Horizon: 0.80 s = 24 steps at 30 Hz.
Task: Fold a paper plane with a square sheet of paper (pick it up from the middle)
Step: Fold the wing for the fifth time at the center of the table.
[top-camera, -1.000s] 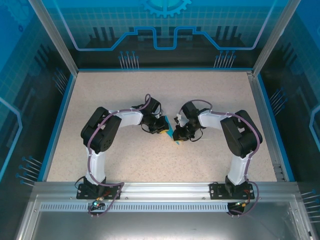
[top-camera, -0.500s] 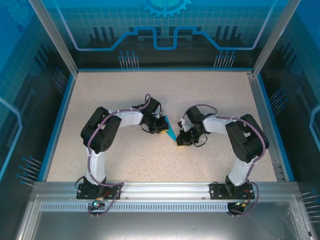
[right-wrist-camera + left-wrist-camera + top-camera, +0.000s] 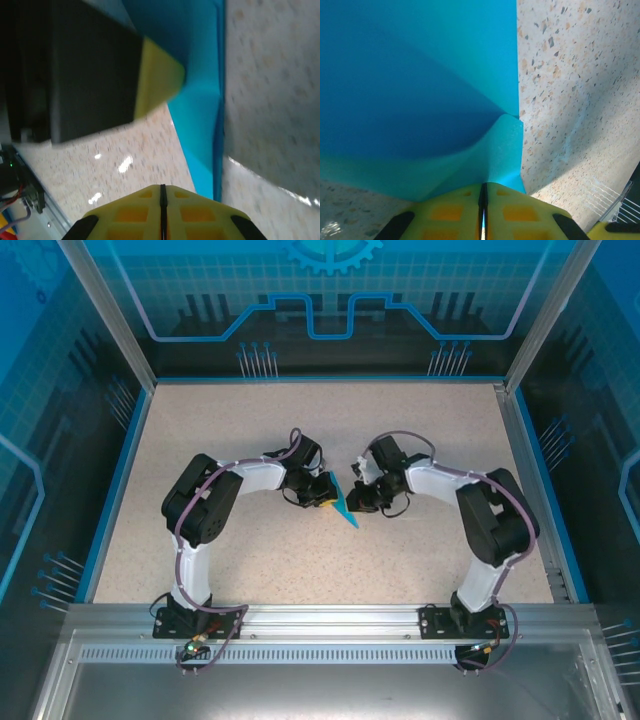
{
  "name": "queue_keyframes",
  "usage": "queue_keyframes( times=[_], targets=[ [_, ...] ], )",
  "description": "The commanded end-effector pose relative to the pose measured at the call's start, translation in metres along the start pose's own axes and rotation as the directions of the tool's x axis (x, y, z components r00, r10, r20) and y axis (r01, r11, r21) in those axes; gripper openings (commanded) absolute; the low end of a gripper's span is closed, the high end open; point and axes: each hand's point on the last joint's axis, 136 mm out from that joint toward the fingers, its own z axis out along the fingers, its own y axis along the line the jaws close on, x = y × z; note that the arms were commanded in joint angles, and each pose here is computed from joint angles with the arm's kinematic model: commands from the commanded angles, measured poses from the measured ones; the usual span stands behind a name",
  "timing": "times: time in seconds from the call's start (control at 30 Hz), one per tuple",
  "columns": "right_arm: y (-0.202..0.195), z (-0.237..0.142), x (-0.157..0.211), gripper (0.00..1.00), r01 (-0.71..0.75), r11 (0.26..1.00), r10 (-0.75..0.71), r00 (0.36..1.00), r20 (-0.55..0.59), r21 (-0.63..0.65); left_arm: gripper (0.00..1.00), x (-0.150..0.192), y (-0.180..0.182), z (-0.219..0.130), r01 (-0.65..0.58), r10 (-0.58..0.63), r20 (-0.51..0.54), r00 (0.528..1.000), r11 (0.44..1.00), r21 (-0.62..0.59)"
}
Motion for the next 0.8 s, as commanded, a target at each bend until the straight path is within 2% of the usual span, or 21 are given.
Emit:
queue_keyframes(
  times=[0.0,0.17,0.53,0.67,0.77],
  targets=[
    [-0.007,0.022,0.001,0.09,-0.032,0.999,0.033,0.998,-0.05,0.016,0.12,0.01,0.041,0.012,0.055,-0.059,-0.027,0.998,0.989,-0.136],
    [-0.017,0.029,0.01,0.08,-0.054,0.998,0.057,0.995,-0.078,0.04,0.12,0.01,0.041,0.012,0.057,-0.061,-0.026,0.998,0.989,-0.138],
    [-0.052,0.012,0.074,0.08,-0.109,0.986,0.129,0.978,-0.164,0.13,0.12,0.009,0.044,0.012,0.054,-0.058,-0.017,0.998,0.987,-0.151],
    [-0.04,-0.001,0.06,0.08,-0.096,0.99,0.106,0.99,-0.098,0.102,0.12,0.009,0.042,0.013,0.049,-0.053,-0.02,0.998,0.988,-0.144],
    [-0.01,-0.007,0.031,0.1,-0.052,0.999,0.052,0.998,-0.029,0.015,0.11,0.008,0.038,0.012,0.05,-0.053,-0.025,0.998,0.991,-0.127]
  ],
)
